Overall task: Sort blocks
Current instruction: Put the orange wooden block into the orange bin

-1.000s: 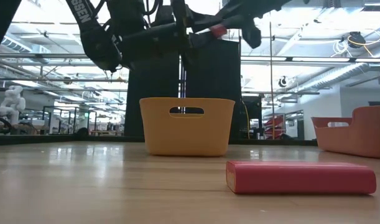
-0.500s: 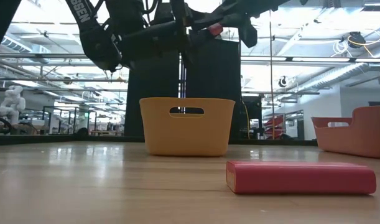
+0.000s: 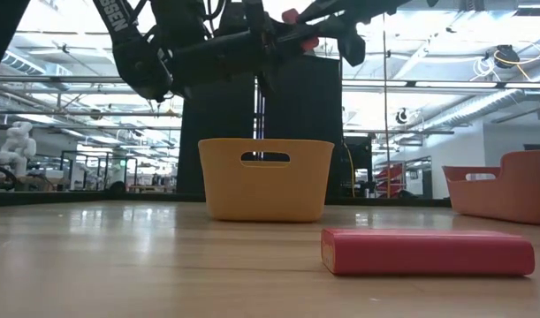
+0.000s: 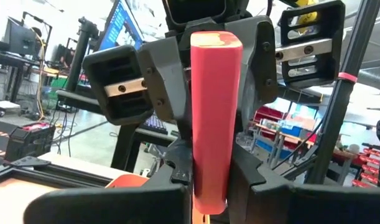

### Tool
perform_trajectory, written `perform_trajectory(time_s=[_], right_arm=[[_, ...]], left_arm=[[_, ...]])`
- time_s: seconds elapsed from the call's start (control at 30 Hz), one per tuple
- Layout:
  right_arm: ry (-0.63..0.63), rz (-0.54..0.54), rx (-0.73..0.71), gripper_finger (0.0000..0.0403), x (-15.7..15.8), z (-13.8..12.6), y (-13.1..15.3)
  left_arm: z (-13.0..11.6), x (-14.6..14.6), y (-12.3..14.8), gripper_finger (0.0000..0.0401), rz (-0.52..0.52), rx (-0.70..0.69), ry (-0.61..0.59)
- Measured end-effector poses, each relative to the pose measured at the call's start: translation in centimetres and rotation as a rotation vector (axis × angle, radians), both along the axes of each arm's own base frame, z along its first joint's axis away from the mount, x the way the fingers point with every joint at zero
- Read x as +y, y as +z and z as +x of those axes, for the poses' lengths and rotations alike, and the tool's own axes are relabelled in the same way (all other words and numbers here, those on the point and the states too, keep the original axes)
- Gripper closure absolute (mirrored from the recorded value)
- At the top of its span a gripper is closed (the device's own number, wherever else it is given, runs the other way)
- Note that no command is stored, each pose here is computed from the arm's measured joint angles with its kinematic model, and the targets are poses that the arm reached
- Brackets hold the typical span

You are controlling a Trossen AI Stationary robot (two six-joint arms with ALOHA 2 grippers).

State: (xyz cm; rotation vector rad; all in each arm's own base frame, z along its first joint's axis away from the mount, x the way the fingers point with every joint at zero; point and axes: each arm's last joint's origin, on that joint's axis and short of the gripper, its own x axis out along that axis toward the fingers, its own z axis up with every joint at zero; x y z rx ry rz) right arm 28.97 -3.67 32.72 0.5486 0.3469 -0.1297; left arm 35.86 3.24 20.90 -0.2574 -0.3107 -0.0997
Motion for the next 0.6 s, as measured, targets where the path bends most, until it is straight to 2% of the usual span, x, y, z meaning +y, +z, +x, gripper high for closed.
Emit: perform_trajectory(time_s=[0.1,0.2,0.47,0.53,0.6], right_arm=[[0.011,-0.004,0.005,0.0296,0.0,-0.1,0.0],[0.049,-0.053,0.009,0.0274,-0.1,-0.7,0.4],[0.017,-0.124,0.042,0.0240,-1.0,-4.7,3.2],[-0.001,-0.131,0.050,0.0239,-1.1,-5.9,3.7],[-0.029,-0.138,0.052,0.0239,-1.1,-6.9,4.1]], left_arm=[[0.0,0.0,0.0,0.0367,0.001,0.000,0.006],[0.0,0.0,0.0,0.0367,0.000,0.005,0.006],[0.2,0.2,-0.2,0.0367,-0.015,0.032,0.051],[0.8,0.3,0.3,0.0367,-0.029,0.040,0.068],[2.4,0.2,0.9,0.0367,-0.034,0.052,0.073]])
